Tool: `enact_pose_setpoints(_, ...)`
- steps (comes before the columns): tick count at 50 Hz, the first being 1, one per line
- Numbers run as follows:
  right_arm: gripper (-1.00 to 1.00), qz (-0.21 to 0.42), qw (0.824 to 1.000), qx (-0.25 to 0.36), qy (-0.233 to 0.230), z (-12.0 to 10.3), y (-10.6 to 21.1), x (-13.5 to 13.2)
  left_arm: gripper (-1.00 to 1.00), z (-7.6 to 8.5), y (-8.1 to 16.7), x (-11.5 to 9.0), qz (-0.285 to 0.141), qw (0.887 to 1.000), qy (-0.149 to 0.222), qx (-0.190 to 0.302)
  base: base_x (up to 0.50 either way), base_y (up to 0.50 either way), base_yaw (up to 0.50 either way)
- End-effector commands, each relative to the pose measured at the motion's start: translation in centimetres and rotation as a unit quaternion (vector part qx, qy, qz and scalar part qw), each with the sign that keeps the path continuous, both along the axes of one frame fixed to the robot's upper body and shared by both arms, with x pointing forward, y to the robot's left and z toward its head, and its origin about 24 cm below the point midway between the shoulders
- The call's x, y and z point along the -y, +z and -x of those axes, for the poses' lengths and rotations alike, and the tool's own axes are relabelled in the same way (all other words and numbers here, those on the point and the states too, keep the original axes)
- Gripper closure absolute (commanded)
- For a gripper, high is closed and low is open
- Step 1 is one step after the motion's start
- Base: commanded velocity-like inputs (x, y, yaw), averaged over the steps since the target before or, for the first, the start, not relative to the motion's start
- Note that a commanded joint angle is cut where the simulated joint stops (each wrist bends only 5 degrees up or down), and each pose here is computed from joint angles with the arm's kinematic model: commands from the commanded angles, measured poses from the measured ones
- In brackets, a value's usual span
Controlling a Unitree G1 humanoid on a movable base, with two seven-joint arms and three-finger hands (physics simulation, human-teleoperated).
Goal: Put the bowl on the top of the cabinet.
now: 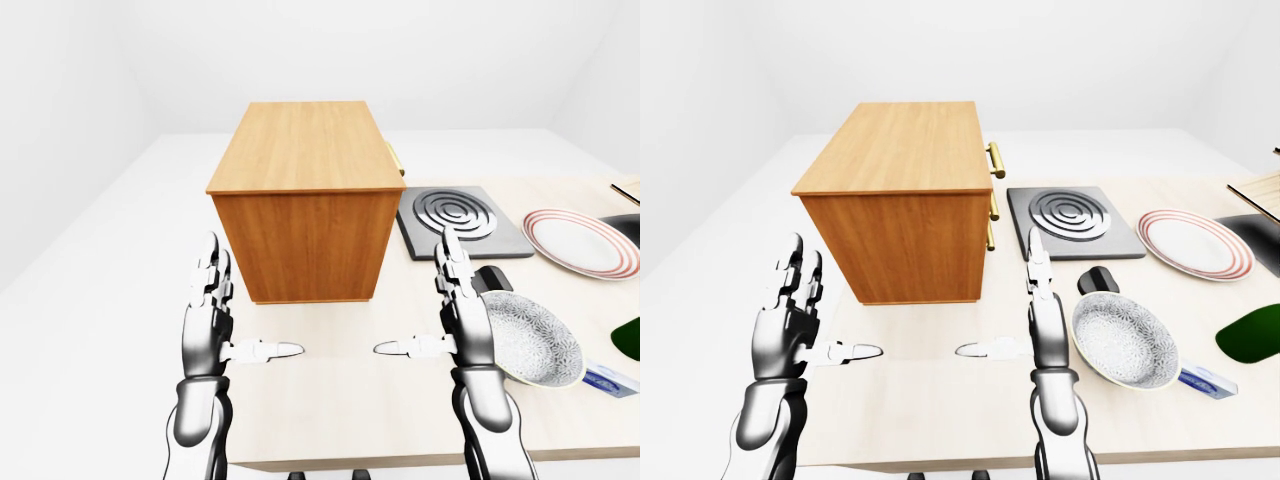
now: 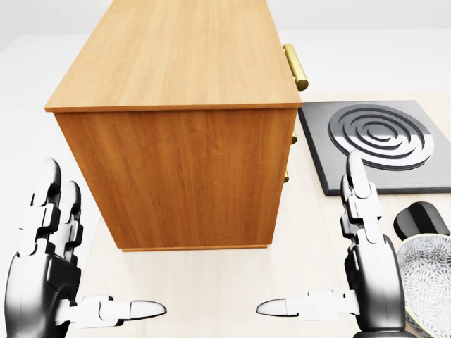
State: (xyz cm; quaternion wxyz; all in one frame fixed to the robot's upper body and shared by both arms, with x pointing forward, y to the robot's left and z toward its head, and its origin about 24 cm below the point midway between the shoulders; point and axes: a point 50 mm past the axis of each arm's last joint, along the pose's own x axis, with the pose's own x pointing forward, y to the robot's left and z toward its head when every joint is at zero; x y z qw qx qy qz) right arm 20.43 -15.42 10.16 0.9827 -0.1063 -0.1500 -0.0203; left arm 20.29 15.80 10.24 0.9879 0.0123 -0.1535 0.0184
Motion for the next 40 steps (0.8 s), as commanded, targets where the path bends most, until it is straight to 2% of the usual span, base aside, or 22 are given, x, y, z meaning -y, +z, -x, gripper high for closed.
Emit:
enact_pose_setpoints(1, -1.00, -0.001, 1.000, -0.002, 0.001, 0.0, -0.1, 0.0, -1.00, 0.1, 0.0, 0.0, 0.003, 1.000, 0.001, 0.000, 0.00, 0.00, 0.00)
enact_pose_setpoints(5, -1.00, -0.001, 1.000, -0.003, 0.002, -0.1, -0.1, 0.0, -1.00, 0.1, 0.1, 0.1, 0.000, 1.000, -0.002, 0.001, 0.00, 0.00, 0.00)
enact_pose_setpoints(6, -1.00, 0.100, 0.991, 0.065, -0.056, -0.2, 3.1, 1.9, -1.00, -0.3, -0.2, 0.0, -0.003, 1.000, 0.004, -0.004, 0.00, 0.00, 0.00)
enact_pose_setpoints(7, -1.00, 0.109, 0.990, 0.070, -0.060, -0.2, 3.4, 2.1, -1.00, -0.3, -0.2, 0.0, -0.004, 1.000, 0.004, -0.004, 0.00, 0.00, 0.00)
enact_pose_setpoints(24, -1.00, 0.144, 0.982, 0.075, -0.092, -0.5, 4.0, 3.4, -1.00, -0.5, -0.1, -0.2, -0.003, 1.000, 0.011, -0.002, 0.00, 0.00, 0.00)
enact_pose_setpoints(30, -1.00, 0.204, 0.973, 0.055, -0.091, -0.4, 3.9, 4.1, -1.00, -0.6, -0.1, -0.2, -0.003, 1.000, 0.011, 0.000, 0.00, 0.00, 0.00)
enact_pose_setpoints(35, -1.00, 0.257, 0.963, 0.015, -0.086, 0.5, 3.4, 5.0, -1.00, -0.6, -0.3, -0.1, -0.004, 1.000, 0.011, -0.004, 0.00, 0.00, 0.00)
enact_pose_setpoints(40, -1.00, 0.276, 0.956, -0.016, -0.092, 1.4, 3.1, 5.9, -1.00, -0.5, -0.4, -0.1, -0.005, 1.000, 0.010, -0.008, 0.00, 0.00, 0.00)
